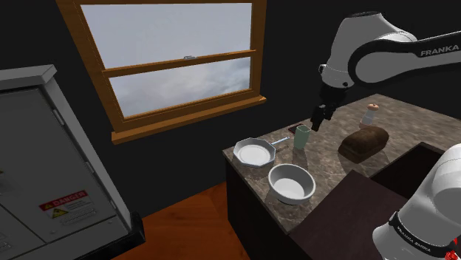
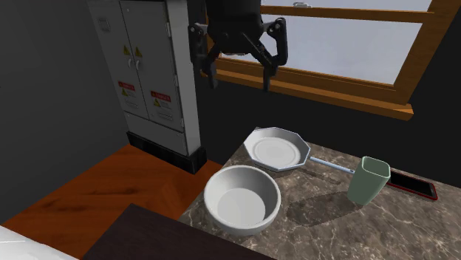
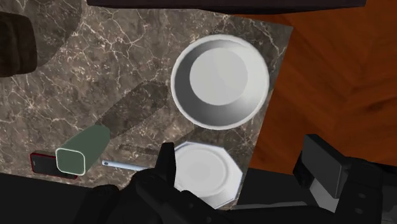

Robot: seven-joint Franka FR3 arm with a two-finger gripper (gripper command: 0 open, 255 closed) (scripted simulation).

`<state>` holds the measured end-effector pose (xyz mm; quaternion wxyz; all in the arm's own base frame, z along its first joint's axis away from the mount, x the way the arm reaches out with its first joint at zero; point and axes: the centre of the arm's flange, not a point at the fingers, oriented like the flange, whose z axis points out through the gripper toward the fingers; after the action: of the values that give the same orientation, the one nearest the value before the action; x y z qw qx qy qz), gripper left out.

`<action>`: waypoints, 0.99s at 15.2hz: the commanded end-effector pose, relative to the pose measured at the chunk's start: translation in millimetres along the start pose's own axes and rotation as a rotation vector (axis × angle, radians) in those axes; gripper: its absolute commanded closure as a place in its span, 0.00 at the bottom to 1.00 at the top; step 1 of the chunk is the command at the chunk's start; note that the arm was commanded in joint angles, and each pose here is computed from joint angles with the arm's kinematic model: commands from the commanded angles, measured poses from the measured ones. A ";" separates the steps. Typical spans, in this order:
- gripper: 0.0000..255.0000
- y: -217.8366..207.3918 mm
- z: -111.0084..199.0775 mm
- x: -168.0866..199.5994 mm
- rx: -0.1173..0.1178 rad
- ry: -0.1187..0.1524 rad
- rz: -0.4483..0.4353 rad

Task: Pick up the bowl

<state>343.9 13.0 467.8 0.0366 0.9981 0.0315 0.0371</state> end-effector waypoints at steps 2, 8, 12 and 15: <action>0.00 -17.9 35.6 5.2 -0.009 -0.002 -0.002; 0.00 -51.0 108.4 13.8 -0.026 -0.010 -0.005; 0.00 -72.4 157.3 19.2 -0.037 -0.016 -0.007; 0.00 -88.1 194.1 23.0 -0.046 -0.020 -0.009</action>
<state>375.5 86.7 282.8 0.0596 0.9972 0.0346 0.0277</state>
